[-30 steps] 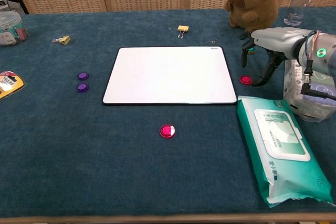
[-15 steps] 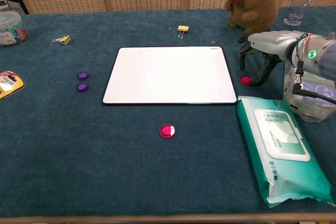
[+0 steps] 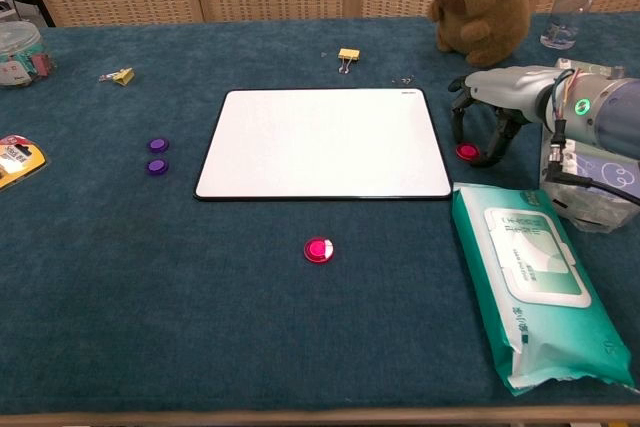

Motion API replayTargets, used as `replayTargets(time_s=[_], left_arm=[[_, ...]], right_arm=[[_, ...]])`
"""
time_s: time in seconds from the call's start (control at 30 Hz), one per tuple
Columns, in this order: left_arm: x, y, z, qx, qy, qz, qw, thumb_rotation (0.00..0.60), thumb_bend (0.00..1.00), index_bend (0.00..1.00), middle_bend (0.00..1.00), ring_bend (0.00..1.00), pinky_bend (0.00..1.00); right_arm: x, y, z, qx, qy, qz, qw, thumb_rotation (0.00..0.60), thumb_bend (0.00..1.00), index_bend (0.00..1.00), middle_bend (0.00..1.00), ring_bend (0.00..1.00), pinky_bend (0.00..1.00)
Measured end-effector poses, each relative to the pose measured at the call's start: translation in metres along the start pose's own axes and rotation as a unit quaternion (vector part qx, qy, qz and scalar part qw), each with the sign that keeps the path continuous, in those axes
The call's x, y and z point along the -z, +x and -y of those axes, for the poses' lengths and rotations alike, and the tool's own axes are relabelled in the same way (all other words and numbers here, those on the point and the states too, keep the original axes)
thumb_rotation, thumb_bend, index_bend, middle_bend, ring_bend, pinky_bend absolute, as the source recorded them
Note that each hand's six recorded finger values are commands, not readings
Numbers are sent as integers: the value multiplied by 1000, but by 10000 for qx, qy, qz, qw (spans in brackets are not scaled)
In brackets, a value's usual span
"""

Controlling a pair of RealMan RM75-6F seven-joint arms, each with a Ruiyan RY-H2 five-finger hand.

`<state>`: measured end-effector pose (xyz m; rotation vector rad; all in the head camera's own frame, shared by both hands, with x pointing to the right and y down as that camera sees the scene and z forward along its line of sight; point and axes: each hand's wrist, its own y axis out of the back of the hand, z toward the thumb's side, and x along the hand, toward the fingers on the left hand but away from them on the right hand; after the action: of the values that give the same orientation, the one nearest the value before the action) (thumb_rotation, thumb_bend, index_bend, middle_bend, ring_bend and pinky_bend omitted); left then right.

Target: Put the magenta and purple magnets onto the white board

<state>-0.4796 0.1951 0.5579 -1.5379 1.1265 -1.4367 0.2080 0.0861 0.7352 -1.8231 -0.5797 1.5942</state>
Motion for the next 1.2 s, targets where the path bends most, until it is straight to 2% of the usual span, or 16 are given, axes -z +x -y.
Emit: replayTargets(time_s=[0.33,0.6,0.9,1.13,1.2], left_arm=[[0,0,0,9,-8,2,10000,600,29,0,0,0,0],[0,0,0,20,-12,-5,10000,600,29,0,0,0,0],[0,0,0,30,-30,7,10000,600,29,0,0,0,0],[3,0,-2,26,-74,-23,10000,600,29,0,0,0,0],[4,1,-3,19,-98,-35,9999,600,29,0,0,0,0]], right_arm=[[-4,-2,2,60,-91,-77,9999,600,342,558,0,0,0],[-10,-1,-5,201,-272,-164,9993,600,351,562,0,0,0],[-56,5,-32,322,-548,-599,9962,600,363,562,0,0,0],[-89,-3,-25,147,-587,-646,9961,600,365,559,0,0,0],[-96,-5,-21,89,-563,-634,9964,600,365,518,0,0,0]])
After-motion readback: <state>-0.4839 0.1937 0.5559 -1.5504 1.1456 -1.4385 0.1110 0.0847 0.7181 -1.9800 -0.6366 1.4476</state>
